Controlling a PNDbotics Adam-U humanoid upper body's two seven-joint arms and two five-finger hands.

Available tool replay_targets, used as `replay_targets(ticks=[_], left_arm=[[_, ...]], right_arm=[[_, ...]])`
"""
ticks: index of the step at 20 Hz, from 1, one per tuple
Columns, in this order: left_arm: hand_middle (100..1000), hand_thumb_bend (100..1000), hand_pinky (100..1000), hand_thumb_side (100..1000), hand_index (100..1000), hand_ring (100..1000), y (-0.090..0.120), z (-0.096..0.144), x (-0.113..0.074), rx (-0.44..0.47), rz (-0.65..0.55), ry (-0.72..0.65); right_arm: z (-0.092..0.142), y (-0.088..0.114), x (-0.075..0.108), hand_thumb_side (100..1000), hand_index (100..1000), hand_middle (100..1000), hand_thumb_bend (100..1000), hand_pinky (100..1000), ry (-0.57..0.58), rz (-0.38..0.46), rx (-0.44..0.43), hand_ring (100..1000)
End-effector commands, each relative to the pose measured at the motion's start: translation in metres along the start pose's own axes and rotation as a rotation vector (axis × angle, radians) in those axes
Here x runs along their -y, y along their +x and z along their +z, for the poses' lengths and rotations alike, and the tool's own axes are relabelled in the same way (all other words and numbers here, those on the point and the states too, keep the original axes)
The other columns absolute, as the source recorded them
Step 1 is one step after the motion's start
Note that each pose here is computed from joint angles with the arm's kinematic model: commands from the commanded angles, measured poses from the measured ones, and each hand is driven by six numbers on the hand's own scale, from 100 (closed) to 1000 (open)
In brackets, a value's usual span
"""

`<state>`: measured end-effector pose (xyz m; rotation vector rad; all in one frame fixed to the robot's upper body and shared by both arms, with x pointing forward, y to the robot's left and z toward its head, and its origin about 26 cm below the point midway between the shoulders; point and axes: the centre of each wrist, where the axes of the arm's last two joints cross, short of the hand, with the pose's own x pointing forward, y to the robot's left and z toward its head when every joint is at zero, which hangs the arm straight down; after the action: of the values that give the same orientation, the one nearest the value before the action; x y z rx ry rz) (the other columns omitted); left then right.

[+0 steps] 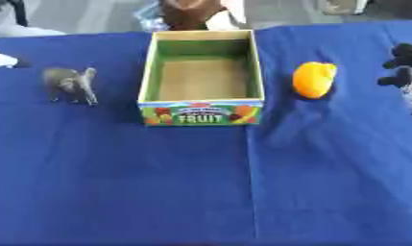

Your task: Pick up objects on the table and place them in the box.

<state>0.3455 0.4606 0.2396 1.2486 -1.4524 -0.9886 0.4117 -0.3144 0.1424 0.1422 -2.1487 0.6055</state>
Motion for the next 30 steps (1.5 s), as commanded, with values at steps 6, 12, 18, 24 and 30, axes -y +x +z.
replay_targets(ticks=[6,12,18,24,30], left_arm=[[678,842,716,298,819,700,0.004,-0.011,-0.006,0.019,-0.076,-0.005],[679,844,724,338,820,702,0.005,-0.021,0.007,0.021,-0.125,-0.063],[691,842,741,350,828,720,0.005,-0.03,0.021,0.048,-0.172,-0.137],[716,842,757,352,832,742,0.007,-0.035,0.029,0.061,-0.185,-0.161],[723,843,752,349,828,743,0.0,-0.038,0.045,0.013,-0.156,-0.162]], right_arm=[[-0.006,0.01,0.008,359,875,657,100,698,0.01,0.025,0.031,1000],[-0.007,0.011,0.006,359,875,656,100,698,0.014,0.02,0.038,1000],[-0.009,0.011,0.005,358,875,655,100,698,0.02,0.018,0.041,1000],[-0.01,0.011,0.004,360,876,654,100,698,0.021,0.018,0.044,1000],[-0.012,0.012,0.003,358,876,654,100,698,0.026,0.017,0.051,1000]])
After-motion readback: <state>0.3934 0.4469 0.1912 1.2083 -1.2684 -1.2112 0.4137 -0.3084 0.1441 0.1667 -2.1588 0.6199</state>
